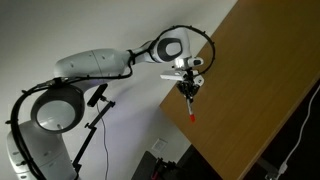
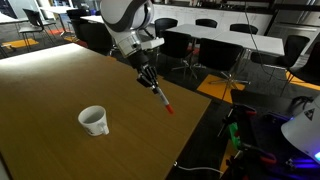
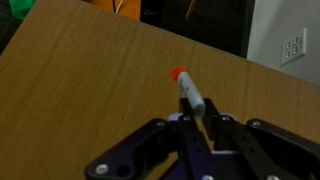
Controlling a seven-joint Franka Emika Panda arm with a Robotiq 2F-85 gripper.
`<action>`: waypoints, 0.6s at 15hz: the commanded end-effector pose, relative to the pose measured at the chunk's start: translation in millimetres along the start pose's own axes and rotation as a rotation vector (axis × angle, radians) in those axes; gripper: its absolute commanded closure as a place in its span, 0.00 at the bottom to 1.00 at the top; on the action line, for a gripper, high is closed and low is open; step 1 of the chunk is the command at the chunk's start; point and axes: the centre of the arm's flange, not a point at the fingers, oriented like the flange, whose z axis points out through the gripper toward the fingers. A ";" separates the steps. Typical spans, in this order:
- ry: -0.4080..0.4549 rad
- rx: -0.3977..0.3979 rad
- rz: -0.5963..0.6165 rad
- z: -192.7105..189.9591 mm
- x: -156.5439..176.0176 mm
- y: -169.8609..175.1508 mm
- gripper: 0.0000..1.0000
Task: Take the pen out of the cup and place it on the table
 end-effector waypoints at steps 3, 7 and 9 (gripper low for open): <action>-0.091 0.018 0.007 -2.6 25.7 1.3 0.57; -0.116 0.013 0.013 -1.7 30.9 0.8 0.28; -0.102 -0.004 0.016 -8.7 26.7 -2.2 0.13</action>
